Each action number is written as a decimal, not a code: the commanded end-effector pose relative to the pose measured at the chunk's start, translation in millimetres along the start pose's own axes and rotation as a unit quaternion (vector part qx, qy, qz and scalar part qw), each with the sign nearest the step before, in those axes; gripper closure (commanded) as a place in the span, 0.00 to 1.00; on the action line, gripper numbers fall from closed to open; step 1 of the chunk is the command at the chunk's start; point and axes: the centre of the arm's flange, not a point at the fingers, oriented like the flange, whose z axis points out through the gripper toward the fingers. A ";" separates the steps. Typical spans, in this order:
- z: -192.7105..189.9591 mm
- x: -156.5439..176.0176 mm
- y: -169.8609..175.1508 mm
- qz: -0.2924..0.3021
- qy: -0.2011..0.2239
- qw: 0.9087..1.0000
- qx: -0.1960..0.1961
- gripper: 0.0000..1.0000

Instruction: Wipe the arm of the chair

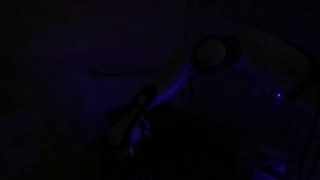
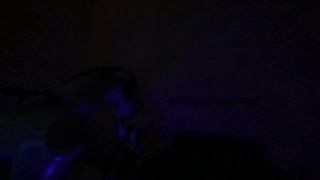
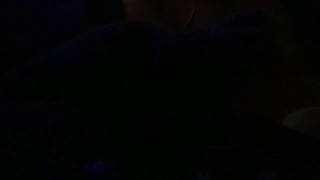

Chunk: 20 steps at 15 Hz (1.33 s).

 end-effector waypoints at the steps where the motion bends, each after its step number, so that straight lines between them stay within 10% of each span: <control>1: 5.9 -73.9 42.5 0.023 -0.036 0.999 0.022 0.93; 6: -28.8 -96.7 56.7 0.032 -0.019 0.999 -0.014 0.93; 13: -164.0 -65.6 50.6 0.005 0.142 0.986 -0.088 0.93; 20: -196.9 -25.5 49.7 0.002 0.187 0.980 -0.069 0.93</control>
